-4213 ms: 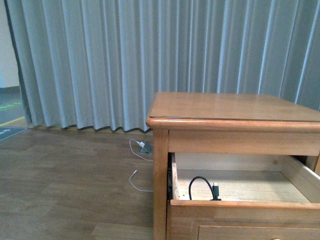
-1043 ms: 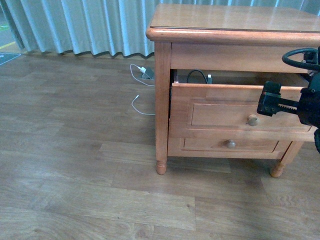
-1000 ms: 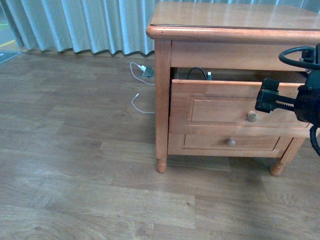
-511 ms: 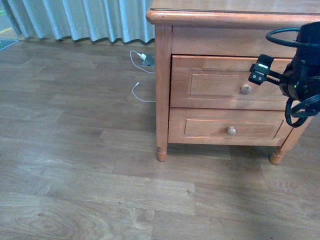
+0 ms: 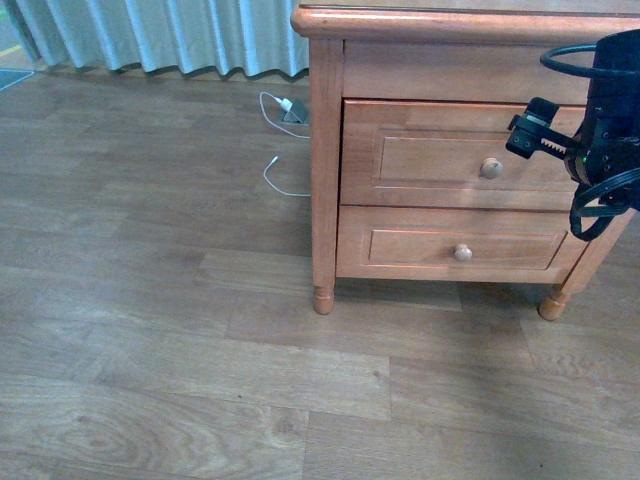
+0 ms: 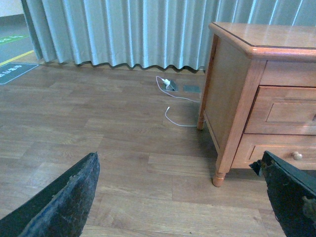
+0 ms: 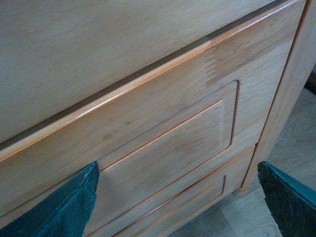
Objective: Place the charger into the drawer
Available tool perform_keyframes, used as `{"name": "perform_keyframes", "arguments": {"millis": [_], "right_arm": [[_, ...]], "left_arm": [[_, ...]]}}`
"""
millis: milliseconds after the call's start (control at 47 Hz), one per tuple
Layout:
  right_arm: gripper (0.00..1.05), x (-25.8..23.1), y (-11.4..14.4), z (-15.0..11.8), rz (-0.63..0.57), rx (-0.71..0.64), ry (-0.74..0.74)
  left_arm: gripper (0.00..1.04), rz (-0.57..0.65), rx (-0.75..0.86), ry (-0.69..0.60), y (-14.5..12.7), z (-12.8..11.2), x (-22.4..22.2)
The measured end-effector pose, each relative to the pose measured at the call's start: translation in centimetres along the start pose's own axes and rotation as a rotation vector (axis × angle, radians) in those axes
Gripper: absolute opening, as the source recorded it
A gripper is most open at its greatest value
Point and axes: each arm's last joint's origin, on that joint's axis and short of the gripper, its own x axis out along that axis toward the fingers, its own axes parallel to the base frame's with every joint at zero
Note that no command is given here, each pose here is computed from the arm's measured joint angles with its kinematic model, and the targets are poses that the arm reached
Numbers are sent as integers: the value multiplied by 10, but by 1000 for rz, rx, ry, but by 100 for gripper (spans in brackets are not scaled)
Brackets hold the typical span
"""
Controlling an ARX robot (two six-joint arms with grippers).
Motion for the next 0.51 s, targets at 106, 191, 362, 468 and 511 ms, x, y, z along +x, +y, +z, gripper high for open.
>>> {"name": "perform_keyframes", "arguments": {"millis": [106,191,362,468,511], "right_arm": [[97,2,2,1,10,-3,-1],[97,3,4,2,25,-7,2],[97,2,1,-2,99,-18,35],[97,-15,-4,-3,205,-32,101],[97,-25,-7,-3,233,-41,126]], "left_arm": [[99,0,0,0,0,0,0],[99,0,0,0,0,0,0],[99,0,0,0,0,0,0],[99,0,0,0,0,0,0],[99,0,0,0,0,0,0]]}}
